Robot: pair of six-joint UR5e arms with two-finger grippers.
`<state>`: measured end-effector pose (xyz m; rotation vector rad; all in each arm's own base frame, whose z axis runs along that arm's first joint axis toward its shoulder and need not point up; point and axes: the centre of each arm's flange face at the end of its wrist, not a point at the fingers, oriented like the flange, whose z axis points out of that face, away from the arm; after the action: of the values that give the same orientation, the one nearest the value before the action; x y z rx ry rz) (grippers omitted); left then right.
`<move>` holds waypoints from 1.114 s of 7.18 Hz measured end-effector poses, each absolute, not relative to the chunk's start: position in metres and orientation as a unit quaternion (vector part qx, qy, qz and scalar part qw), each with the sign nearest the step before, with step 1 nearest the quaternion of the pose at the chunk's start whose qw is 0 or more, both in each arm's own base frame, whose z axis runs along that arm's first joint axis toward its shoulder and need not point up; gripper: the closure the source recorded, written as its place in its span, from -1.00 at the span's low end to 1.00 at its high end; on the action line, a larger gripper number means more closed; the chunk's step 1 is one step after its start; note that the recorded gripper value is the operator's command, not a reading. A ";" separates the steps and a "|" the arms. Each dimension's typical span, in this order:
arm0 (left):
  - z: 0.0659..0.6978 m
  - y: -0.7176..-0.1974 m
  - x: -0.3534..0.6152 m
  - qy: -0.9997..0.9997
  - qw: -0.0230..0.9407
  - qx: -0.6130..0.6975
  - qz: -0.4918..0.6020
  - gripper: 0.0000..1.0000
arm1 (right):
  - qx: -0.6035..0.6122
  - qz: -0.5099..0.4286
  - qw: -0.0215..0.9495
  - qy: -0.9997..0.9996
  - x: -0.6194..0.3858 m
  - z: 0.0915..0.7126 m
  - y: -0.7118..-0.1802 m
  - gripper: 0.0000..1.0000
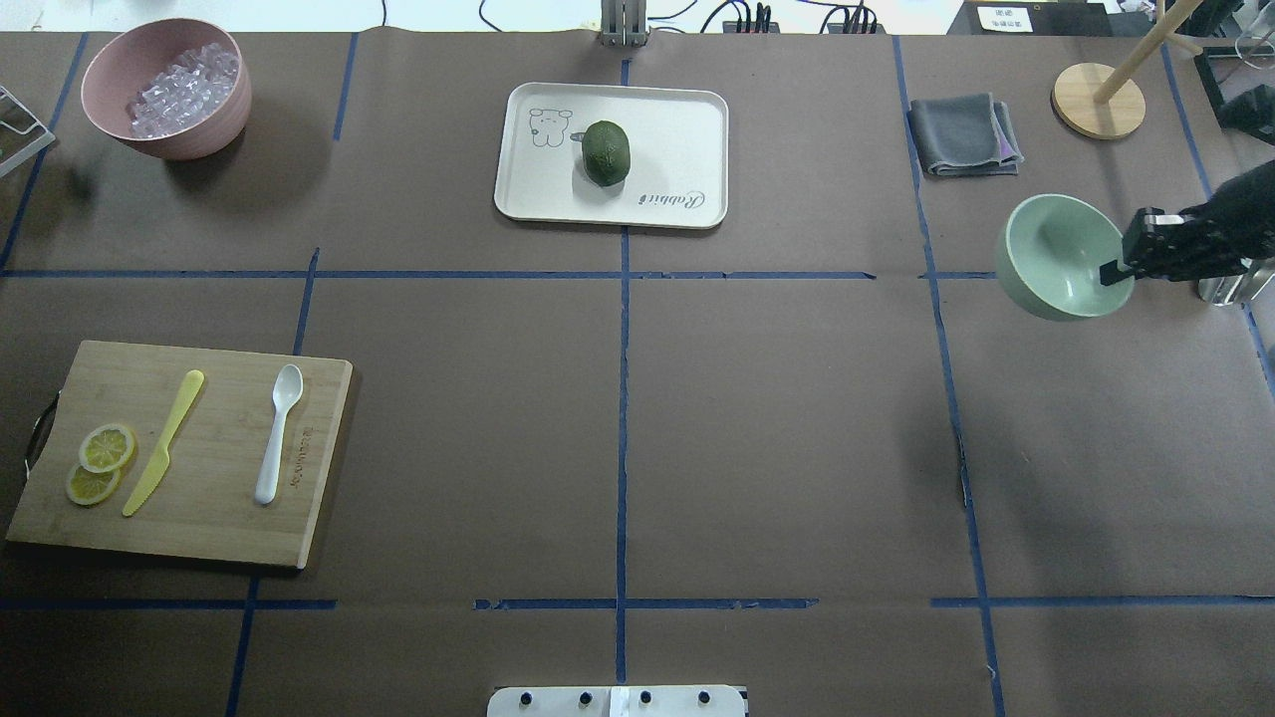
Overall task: Place spoon in bowl
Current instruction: 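Carry the green bowl with the right gripper to the table centre and set it down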
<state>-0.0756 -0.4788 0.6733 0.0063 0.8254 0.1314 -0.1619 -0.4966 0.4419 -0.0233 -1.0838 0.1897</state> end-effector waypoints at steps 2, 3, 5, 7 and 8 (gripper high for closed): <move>0.672 -0.479 -0.076 0.401 0.914 0.002 0.059 -1.00 | -0.016 0.088 0.865 -0.493 -0.243 0.343 -0.487 1.00; 0.673 -0.478 -0.075 0.401 0.914 0.001 0.058 -1.00 | -0.021 0.097 0.872 -0.480 -0.305 0.296 -0.470 1.00; 0.675 -0.476 -0.075 0.402 0.914 -0.001 0.057 -1.00 | -0.017 0.128 0.876 -0.465 -0.434 0.230 -0.434 0.98; 0.675 -0.476 -0.075 0.402 0.914 -0.001 0.057 -1.00 | -0.012 0.145 0.881 -0.449 -0.512 0.209 -0.425 0.98; 0.676 -0.475 -0.075 0.402 0.914 -0.001 0.057 -1.00 | -0.005 0.146 0.882 -0.448 -0.533 0.210 -0.426 0.98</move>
<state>-0.0754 -0.4753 0.6755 -0.0024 0.8273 0.1177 -0.5332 -0.4262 0.2100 -0.0110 -0.9331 0.3049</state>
